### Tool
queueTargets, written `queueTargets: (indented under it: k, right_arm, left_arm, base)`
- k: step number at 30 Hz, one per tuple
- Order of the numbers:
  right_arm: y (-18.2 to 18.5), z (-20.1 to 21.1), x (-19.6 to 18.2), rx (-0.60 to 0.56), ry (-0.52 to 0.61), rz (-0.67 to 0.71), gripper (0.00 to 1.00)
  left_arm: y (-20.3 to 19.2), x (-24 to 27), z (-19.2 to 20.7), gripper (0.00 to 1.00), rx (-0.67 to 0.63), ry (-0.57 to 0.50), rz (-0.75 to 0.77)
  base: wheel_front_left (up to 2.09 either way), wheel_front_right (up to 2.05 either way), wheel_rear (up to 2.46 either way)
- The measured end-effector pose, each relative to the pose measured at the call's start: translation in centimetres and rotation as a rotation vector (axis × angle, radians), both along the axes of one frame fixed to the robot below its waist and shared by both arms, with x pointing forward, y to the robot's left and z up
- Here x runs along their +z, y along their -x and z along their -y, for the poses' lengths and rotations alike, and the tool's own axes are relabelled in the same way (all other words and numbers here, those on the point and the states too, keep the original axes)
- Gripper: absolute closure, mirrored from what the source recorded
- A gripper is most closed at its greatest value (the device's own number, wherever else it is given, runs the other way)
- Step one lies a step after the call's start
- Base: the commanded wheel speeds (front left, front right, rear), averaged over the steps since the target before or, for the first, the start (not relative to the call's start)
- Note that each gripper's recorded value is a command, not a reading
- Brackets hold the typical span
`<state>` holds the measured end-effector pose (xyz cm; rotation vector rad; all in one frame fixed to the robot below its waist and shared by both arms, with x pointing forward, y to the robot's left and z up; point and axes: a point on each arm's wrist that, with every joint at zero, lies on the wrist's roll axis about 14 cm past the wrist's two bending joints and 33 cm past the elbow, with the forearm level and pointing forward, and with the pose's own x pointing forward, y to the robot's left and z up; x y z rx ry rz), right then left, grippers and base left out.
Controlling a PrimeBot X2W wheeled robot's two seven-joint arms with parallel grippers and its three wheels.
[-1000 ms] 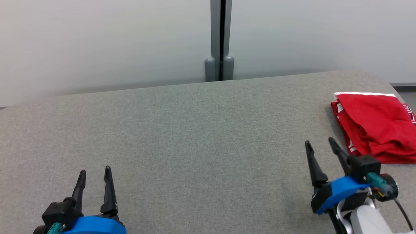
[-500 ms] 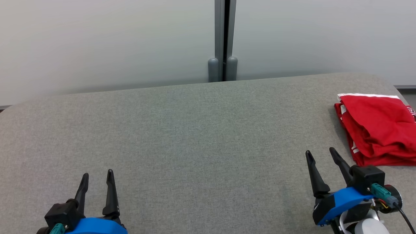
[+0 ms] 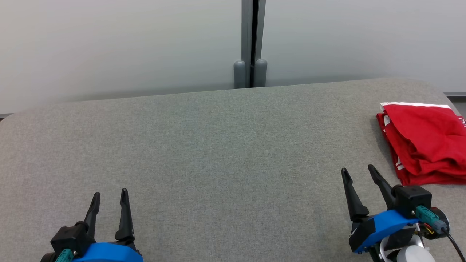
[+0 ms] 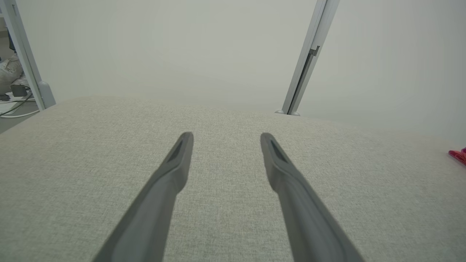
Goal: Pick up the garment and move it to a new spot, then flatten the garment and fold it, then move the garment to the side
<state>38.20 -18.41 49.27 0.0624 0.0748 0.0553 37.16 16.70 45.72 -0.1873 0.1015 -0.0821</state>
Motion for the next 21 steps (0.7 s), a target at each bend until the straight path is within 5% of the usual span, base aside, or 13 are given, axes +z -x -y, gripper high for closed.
queueTargets:
  k: [8, 9, 21]
  right_arm:
    - [0.3, 0.0, -0.3, -0.001, -0.008, -0.009, 0.0]
    - [0.3, 0.0, -0.4, -0.001, -0.009, -0.01, 1.0]
    - [1.3, 0.2, -3.2, -0.032, -0.125, -0.107, 1.0]
  left_arm:
    - [-0.2, 0.1, 0.1, 0.0, -0.005, 0.002, 0.002]
    - [-0.2, 0.1, 0.1, 1.0, -0.005, 0.005, 0.001]
    - [1.5, -3.0, 0.0, 1.0, 0.041, 0.111, -0.127]
  base:
    - [0.0, 0.0, 0.0]
    - [0.0, 0.0, 0.0]
    - [0.0, 0.0, 0.0]
